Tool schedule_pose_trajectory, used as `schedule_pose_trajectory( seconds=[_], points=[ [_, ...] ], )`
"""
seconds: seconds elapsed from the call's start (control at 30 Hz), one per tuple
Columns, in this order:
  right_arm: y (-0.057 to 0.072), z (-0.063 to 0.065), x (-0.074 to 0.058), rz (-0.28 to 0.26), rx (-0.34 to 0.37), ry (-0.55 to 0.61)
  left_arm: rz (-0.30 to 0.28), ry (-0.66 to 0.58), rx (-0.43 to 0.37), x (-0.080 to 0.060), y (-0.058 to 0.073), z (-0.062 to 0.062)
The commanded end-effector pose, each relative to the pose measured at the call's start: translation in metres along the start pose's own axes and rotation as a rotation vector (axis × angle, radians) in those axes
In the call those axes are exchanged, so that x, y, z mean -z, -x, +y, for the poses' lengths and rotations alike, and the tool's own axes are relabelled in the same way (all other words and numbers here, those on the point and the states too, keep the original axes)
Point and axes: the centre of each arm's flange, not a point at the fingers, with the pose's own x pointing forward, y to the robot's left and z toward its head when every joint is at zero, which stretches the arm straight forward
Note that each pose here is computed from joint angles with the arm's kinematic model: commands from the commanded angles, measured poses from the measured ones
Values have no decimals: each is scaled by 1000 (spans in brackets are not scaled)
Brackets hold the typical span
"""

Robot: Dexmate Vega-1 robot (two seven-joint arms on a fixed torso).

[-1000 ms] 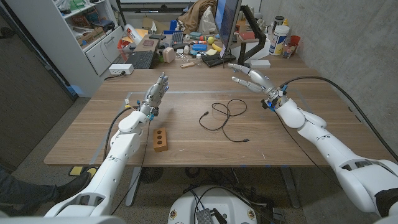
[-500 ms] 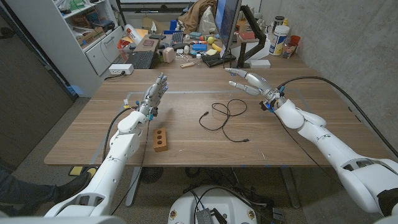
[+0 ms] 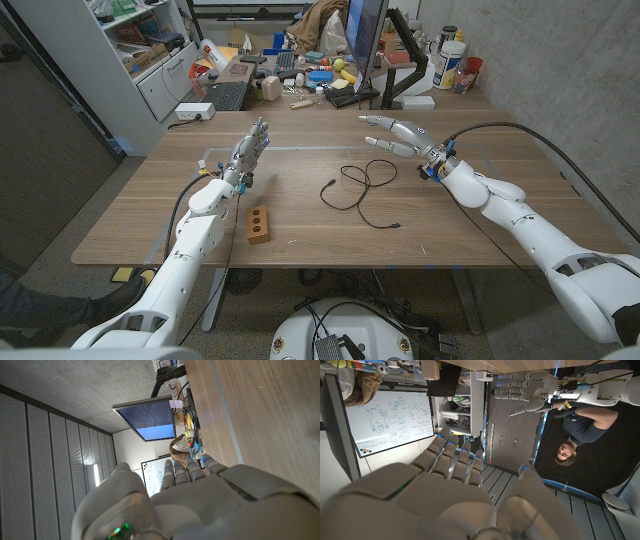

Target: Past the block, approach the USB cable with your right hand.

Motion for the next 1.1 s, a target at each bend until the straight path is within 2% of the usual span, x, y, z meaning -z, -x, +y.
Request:
schedule_pose_trajectory(
  seconds=[0.03,0.67,1.1],
  points=[
    [-1,3,0,-9,-33,54,-2,-1,-2,-1,2,1],
    [-2,11,3,-10,-80,115,-3,-7,-2,-4,1,2],
    [-2,20,8,11,-120,144,1,-5,-7,-2,0,2]
  ],
)
